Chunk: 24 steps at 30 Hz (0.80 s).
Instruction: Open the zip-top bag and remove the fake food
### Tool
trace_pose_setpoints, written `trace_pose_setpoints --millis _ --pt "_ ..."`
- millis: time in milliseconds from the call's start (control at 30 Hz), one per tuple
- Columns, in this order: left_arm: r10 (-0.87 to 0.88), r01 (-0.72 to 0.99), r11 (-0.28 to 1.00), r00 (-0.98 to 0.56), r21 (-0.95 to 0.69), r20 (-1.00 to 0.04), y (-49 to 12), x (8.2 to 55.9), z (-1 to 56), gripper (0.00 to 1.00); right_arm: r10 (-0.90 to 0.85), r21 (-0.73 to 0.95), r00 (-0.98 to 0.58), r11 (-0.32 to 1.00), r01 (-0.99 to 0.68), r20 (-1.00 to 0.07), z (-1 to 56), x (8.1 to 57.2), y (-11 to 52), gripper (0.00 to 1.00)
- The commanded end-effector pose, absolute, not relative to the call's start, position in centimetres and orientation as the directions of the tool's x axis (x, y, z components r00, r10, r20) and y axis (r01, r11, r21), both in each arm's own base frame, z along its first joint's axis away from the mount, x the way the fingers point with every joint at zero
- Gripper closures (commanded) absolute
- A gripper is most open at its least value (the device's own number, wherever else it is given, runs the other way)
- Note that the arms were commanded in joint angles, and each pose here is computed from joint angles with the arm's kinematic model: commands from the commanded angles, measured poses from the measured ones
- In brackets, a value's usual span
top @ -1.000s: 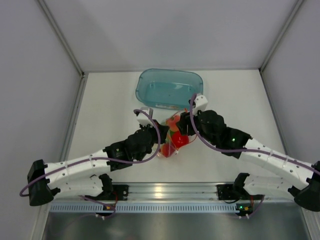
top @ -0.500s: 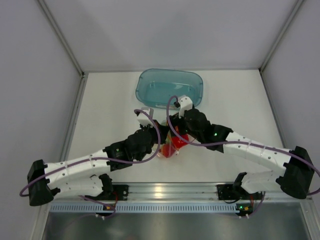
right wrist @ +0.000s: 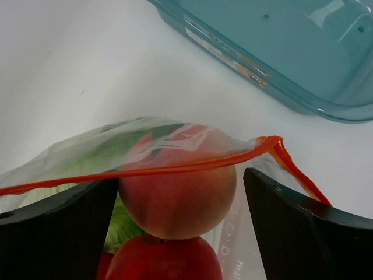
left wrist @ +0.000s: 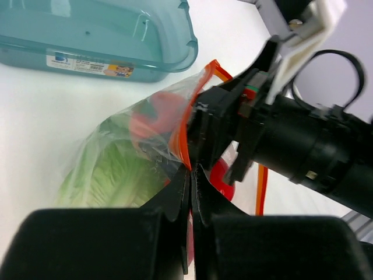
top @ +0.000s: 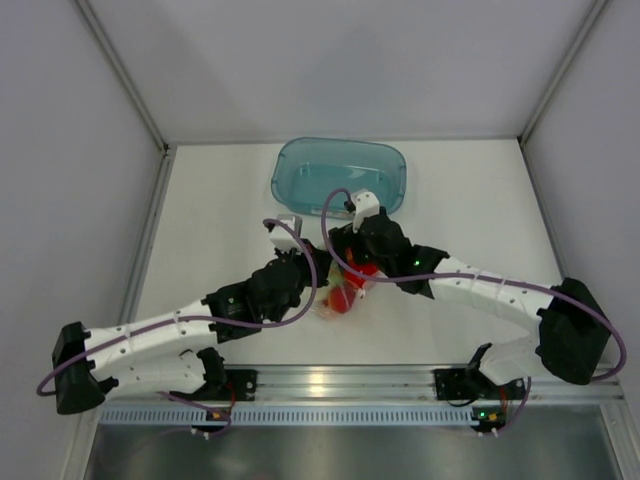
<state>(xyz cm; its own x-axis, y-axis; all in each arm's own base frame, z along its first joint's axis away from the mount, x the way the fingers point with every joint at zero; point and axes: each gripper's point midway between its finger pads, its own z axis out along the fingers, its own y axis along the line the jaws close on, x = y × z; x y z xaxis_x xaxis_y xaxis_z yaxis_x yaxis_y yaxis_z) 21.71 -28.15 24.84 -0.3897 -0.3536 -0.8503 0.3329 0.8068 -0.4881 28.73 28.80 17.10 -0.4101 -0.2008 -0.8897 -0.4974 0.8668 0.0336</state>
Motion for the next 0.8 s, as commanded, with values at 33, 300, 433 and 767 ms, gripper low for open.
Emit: trace_pose_setpoints --millis 33,300,433,767 --pt "-0.423 0.369 0.750 -0.370 -0.549 -0.827 -28.6 21.3 27.2 1.00 -0.157 0.087 -0.403 0.847 -0.525 -0.902 16.8 29.8 30.2 0.13" --pt "-0.419 0.314 0.792 -0.345 -0.524 -0.840 -27.5 22.0 26.1 1.00 -0.132 0.139 -0.405 0.807 -0.573 -0.905 18.0 29.0 30.8 0.54" --pt "-0.419 0.271 0.818 -0.324 -0.507 -0.848 -26.9 22.6 25.8 1.00 -0.085 0.180 -0.389 0.783 -0.596 -0.917 20.3 27.8 30.5 0.54" --pt "-0.397 0.167 0.873 -0.303 -0.458 -0.866 -25.6 23.8 24.9 1.00 -0.033 0.237 -0.376 0.725 -0.647 -0.926 25.3 24.3 28.8 0.54"
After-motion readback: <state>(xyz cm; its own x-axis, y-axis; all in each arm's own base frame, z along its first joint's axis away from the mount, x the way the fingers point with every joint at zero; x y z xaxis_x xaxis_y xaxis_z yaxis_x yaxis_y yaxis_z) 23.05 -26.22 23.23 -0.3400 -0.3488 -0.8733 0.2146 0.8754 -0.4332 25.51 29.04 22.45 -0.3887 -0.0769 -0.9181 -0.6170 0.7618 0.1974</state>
